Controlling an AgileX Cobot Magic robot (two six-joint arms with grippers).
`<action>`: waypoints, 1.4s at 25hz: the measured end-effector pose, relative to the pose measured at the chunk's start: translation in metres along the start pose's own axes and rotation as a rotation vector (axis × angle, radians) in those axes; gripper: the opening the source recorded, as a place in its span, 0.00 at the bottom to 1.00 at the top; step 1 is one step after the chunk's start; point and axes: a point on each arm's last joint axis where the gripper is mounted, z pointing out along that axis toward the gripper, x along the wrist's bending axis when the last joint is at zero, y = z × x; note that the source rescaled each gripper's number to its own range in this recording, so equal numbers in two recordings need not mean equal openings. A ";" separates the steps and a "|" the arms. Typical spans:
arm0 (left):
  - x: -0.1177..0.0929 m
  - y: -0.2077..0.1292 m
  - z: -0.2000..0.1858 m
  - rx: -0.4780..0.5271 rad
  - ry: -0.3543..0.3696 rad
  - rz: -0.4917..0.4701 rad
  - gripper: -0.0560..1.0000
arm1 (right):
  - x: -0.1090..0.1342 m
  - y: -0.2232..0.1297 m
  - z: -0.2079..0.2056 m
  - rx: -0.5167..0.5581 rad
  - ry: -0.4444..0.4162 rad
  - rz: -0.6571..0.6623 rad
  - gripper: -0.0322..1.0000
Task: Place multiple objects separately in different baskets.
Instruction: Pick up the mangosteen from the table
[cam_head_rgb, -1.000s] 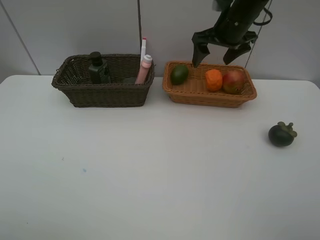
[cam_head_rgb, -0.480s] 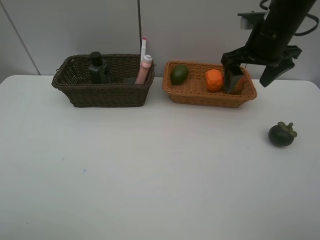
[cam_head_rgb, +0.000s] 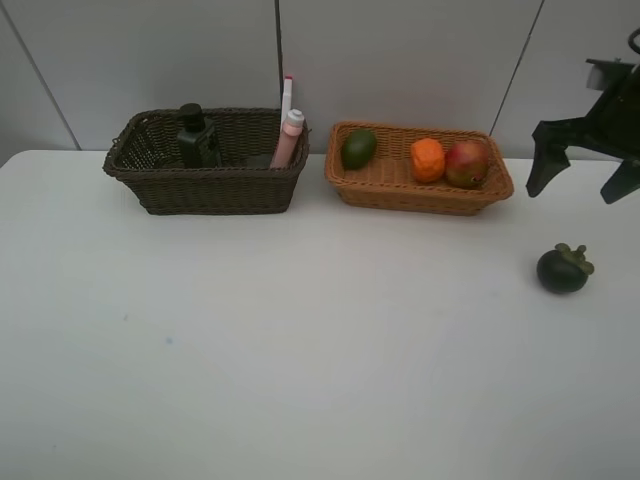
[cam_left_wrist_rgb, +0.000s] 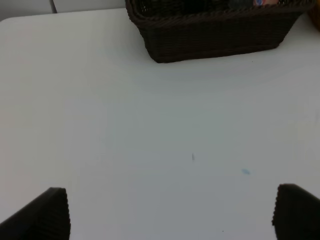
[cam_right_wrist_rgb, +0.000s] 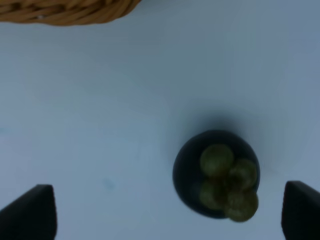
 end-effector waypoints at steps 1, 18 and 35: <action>0.000 0.000 0.000 0.000 0.000 0.000 1.00 | -0.008 0.000 0.005 0.001 0.006 0.013 1.00; 0.000 0.000 0.000 0.000 0.000 0.000 1.00 | -0.040 -0.002 0.069 0.153 0.008 0.077 1.00; 0.000 0.000 0.000 0.000 0.000 0.000 1.00 | -0.036 -0.033 0.109 0.212 0.036 0.092 1.00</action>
